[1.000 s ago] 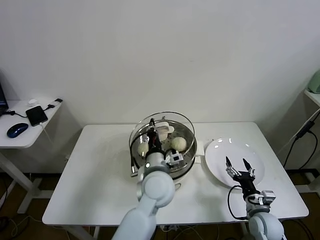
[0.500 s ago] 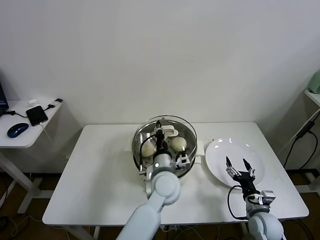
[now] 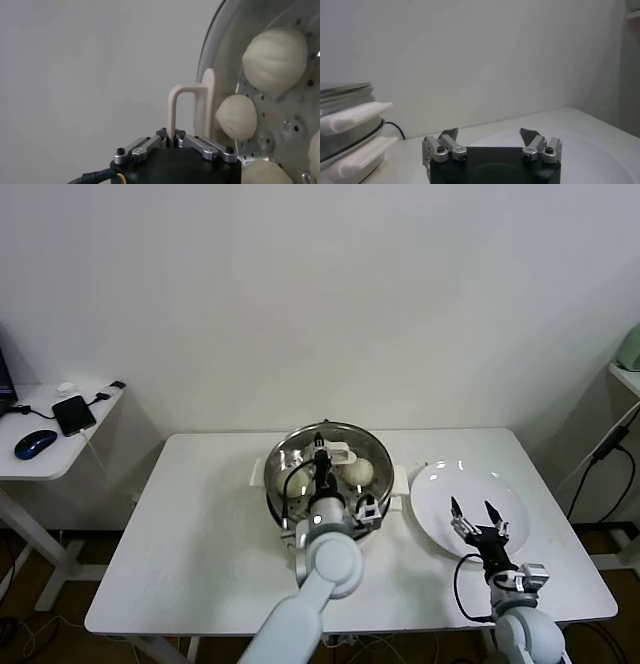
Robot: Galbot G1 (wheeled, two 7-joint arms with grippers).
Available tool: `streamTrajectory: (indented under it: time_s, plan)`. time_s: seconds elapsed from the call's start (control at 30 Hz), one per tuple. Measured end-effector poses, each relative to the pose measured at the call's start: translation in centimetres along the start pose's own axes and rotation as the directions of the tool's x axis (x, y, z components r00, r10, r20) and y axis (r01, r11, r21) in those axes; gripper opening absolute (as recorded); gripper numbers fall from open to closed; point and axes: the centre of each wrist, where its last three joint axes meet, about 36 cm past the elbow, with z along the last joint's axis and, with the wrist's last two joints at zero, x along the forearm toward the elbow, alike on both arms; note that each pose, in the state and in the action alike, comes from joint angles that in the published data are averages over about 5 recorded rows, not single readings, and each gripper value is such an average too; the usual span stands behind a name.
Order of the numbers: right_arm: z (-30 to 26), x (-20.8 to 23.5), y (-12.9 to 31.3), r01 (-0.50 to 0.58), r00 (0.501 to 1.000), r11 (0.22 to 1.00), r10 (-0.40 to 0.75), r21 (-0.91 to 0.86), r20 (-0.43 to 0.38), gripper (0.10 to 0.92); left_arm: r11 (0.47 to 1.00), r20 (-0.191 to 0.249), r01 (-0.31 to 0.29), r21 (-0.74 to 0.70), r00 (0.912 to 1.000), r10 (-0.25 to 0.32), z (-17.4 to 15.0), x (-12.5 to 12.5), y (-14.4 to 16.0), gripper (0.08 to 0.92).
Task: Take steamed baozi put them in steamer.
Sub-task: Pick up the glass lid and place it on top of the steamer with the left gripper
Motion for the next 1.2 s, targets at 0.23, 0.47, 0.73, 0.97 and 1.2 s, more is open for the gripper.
streamTrajectory:
  time_s: [0.23,0.47,0.73,0.97,1.2]
  plan:
    - [0.1,0.0,0.0,0.000,1.000,1.000,0.000,0.000,-0.001,0.823,1.000,-0.005,-0.006,-0.010,1.0000,0.006,0.1,0.0,-0.4,0.162]
    - [0.2,0.0,-0.1,-0.002,1.000,1.000,0.002,0.000,-0.001,0.823,1.000,-0.004,-0.013,-0.015,0.9999,0.013,0.0,0.2,-0.5,0.162]
    - [0.4,-0.1,0.0,-0.002,1.000,1.000,0.002,-0.004,-0.001,0.823,1.000,-0.006,-0.023,-0.011,0.9997,0.023,0.1,0.2,-0.2,0.162]
    - [0.5,-0.1,-0.1,-0.003,1.000,1.000,0.003,-0.003,0.000,0.823,1.000,-0.012,-0.020,-0.016,0.9997,0.020,0.2,0.1,-0.5,0.162]
    - [0.6,0.0,-0.2,-0.004,1.000,1.000,0.004,-0.003,0.001,0.823,1.000,-0.016,-0.011,-0.025,0.9998,0.011,0.3,0.2,-1.1,0.162]
